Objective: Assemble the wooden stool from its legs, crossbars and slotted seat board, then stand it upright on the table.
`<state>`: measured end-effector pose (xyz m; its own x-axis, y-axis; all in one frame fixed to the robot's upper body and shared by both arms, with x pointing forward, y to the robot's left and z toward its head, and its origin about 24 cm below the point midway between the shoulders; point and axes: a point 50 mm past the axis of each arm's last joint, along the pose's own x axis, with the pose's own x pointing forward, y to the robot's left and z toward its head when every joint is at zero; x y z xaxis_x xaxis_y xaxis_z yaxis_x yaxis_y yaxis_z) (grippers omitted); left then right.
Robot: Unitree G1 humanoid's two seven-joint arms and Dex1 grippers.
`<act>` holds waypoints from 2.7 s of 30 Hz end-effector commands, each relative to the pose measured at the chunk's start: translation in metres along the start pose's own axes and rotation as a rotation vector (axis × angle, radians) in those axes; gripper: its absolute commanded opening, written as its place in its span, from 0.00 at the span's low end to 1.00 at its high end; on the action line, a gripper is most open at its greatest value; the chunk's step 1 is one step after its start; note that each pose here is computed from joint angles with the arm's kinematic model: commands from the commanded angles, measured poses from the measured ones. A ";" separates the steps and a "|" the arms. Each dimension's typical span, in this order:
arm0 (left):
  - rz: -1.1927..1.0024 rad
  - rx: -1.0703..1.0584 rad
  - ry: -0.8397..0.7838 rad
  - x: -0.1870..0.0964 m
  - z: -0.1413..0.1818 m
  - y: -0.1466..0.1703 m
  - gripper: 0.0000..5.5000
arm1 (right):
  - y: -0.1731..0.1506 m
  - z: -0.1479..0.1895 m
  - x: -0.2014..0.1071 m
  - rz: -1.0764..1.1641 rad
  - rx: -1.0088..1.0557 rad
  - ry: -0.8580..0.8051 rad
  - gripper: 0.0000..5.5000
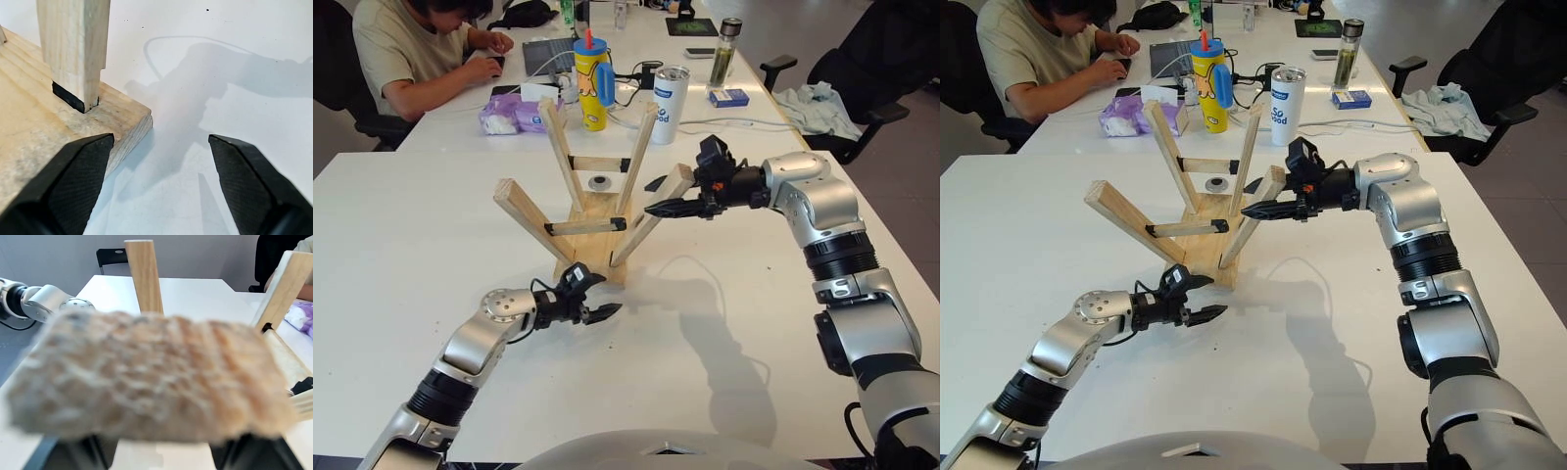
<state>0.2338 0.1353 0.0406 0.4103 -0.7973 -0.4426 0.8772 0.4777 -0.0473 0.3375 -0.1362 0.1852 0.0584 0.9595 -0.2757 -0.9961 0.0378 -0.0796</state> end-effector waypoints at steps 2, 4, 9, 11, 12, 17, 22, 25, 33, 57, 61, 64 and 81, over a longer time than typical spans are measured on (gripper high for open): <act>-0.001 -0.077 0.116 0.003 -0.028 -0.006 0.65 | 0.002 -0.014 0.021 -0.027 0.040 0.103 0.37; -0.005 -0.078 0.115 0.004 -0.028 -0.007 0.65 | 0.002 -0.014 0.026 -0.031 0.047 0.091 0.37; -0.007 -0.083 0.119 0.005 -0.029 -0.005 0.65 | 0.005 -0.006 0.035 -0.009 0.007 0.064 0.37; -0.007 -0.084 0.122 0.005 -0.030 -0.004 0.65 | 0.007 -0.003 0.040 0.011 -0.029 0.073 0.37; -0.010 -0.084 0.124 0.005 -0.030 -0.004 0.65 | 0.008 -0.003 0.042 0.024 -0.036 0.073 0.37; -0.017 -0.086 0.131 0.006 -0.031 -0.003 0.65 | 0.013 -0.004 0.052 0.054 -0.081 0.074 0.37; -0.024 -0.093 0.143 0.006 -0.033 -0.004 0.65 | 0.012 -0.006 0.058 0.040 -0.018 0.067 0.37; -0.024 -0.093 0.140 0.006 -0.032 -0.003 0.65 | 0.006 -0.014 0.059 -0.002 0.082 0.104 0.37; 0.093 -0.050 -0.012 0.002 -0.016 0.006 0.65 | 0.020 -0.019 0.061 0.030 0.117 0.161 0.37; 0.719 0.985 0.047 -0.019 0.056 0.013 0.65 | 0.027 -0.032 0.066 -0.028 0.144 0.220 0.37; 0.577 0.930 0.275 -0.008 0.010 0.009 0.65 | 0.026 -0.032 0.069 -0.018 0.141 0.226 0.37; 0.798 0.913 0.001 -0.018 0.068 0.019 0.65 | 0.026 -0.031 0.069 -0.020 0.135 0.223 0.37; 0.885 0.836 -0.126 -0.030 0.079 0.030 0.65 | 0.022 -0.030 0.067 -0.047 0.093 0.184 0.37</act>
<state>0.2653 0.1359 0.1258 0.9106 -0.4056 0.0791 0.1447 0.4923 0.8583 0.3245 -0.0751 0.1772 0.1168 0.9345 -0.3362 -0.9898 0.0819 -0.1164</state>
